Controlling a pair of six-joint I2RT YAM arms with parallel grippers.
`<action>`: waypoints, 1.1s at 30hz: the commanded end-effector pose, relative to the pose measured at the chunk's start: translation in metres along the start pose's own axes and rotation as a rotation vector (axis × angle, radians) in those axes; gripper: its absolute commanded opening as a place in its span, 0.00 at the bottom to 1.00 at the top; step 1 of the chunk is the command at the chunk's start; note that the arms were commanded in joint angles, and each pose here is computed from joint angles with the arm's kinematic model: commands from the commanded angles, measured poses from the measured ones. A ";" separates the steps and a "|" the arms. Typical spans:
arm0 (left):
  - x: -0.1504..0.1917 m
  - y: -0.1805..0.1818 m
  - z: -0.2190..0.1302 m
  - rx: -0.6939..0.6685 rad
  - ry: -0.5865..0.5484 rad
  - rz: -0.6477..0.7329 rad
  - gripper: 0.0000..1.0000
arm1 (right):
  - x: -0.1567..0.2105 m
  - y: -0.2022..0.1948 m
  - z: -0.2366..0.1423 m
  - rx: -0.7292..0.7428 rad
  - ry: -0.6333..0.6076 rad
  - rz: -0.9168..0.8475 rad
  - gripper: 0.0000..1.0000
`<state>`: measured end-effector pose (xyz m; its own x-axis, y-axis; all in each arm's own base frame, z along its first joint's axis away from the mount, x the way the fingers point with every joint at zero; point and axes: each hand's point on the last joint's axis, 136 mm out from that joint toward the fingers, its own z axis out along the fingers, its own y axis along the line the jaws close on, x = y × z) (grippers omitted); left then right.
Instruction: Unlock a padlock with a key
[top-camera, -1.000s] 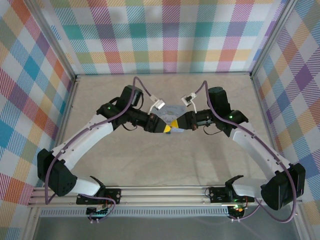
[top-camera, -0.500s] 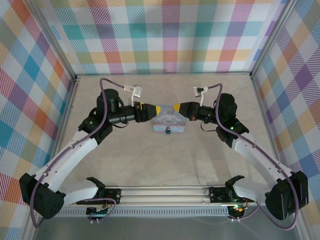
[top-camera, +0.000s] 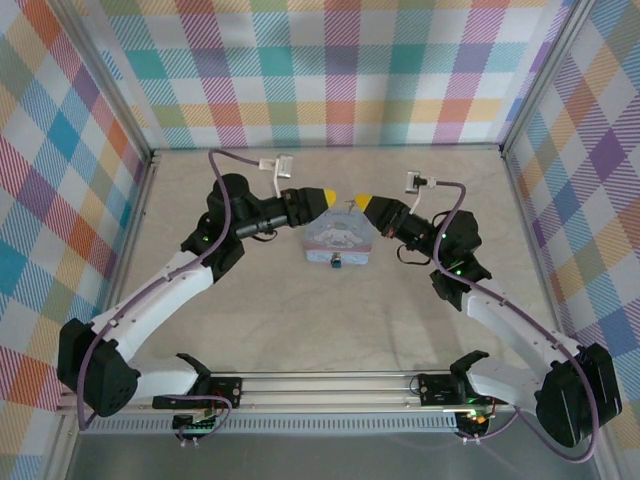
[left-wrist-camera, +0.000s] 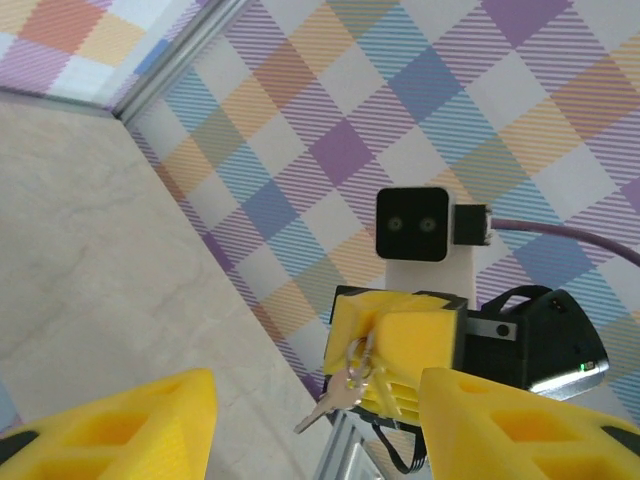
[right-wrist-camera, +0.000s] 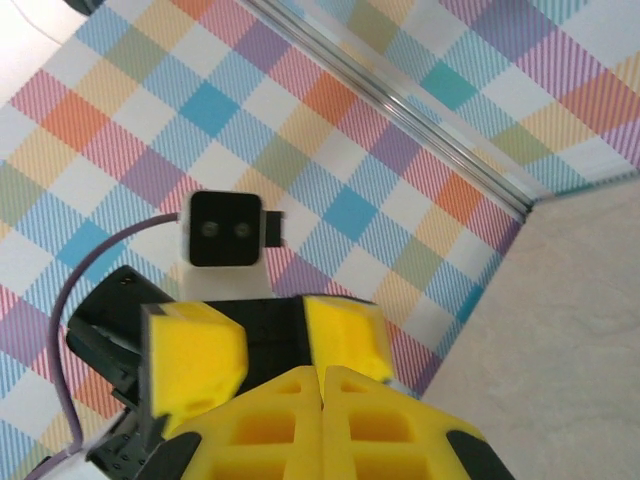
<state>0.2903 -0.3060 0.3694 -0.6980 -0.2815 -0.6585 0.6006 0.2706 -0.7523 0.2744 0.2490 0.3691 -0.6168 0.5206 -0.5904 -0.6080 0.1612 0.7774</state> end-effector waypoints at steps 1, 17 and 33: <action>-0.017 -0.035 0.004 0.107 -0.043 0.038 0.54 | -0.010 0.016 0.004 -0.067 -0.057 -0.025 0.01; -0.011 -0.042 0.013 0.150 -0.012 0.030 0.35 | -0.007 0.019 0.013 -0.097 -0.050 -0.029 0.01; -0.007 -0.039 0.017 0.146 0.006 0.028 0.13 | -0.007 0.014 0.016 -0.095 -0.060 -0.027 0.01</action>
<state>0.2857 -0.3256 0.3817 -0.7130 -0.2710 -0.6467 0.6191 0.1896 -0.7621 0.2801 0.2606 0.3737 -0.5988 0.5460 -0.5860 -0.6364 0.1199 0.7620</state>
